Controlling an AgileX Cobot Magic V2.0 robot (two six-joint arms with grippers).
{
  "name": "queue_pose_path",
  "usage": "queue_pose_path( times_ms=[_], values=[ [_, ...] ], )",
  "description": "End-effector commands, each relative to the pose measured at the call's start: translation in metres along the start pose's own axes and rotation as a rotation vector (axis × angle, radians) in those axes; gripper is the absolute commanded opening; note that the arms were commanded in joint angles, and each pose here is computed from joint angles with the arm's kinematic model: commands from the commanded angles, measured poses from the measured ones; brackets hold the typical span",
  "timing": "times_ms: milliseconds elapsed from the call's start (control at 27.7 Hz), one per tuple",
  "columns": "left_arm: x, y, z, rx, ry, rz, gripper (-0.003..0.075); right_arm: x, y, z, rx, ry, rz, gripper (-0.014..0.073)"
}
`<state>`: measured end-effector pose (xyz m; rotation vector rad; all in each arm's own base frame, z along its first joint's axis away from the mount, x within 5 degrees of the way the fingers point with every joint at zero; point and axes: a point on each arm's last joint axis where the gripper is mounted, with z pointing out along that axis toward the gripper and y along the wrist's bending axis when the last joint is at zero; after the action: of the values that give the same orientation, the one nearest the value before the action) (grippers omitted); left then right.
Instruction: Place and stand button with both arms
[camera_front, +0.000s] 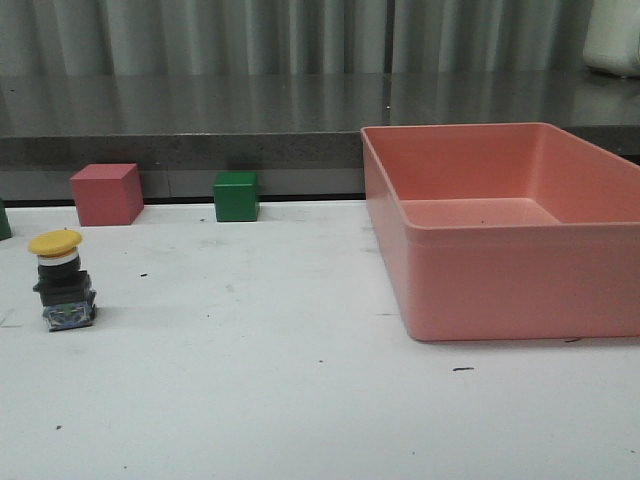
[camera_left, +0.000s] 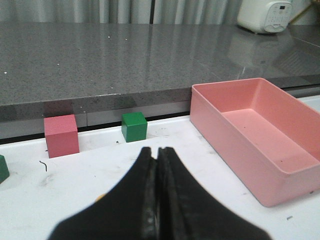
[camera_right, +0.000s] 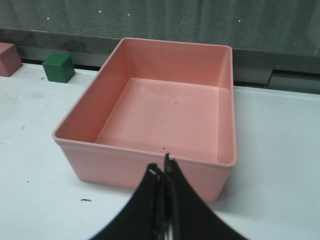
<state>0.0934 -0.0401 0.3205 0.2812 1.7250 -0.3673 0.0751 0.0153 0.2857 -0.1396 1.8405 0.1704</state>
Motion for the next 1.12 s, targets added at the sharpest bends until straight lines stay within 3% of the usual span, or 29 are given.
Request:
queue_pose_path(
  times_ms=[0,397,1082],
  values=[
    [-0.008,-0.003,-0.023,0.014,-0.067,0.005,-0.0020,-0.016,0.000,-0.003,0.006,-0.108,-0.010,-0.0068],
    [0.011,-0.005,-0.069,0.035,-0.212,0.018,-0.0020,-0.016,0.000,-0.003,0.006,-0.108,-0.010,-0.0068],
    [0.011,-0.005,-0.069,0.035,-0.214,0.018,-0.0020,-0.016,0.000,-0.003,0.006,-0.108,-0.010,-0.0068]
  ],
)
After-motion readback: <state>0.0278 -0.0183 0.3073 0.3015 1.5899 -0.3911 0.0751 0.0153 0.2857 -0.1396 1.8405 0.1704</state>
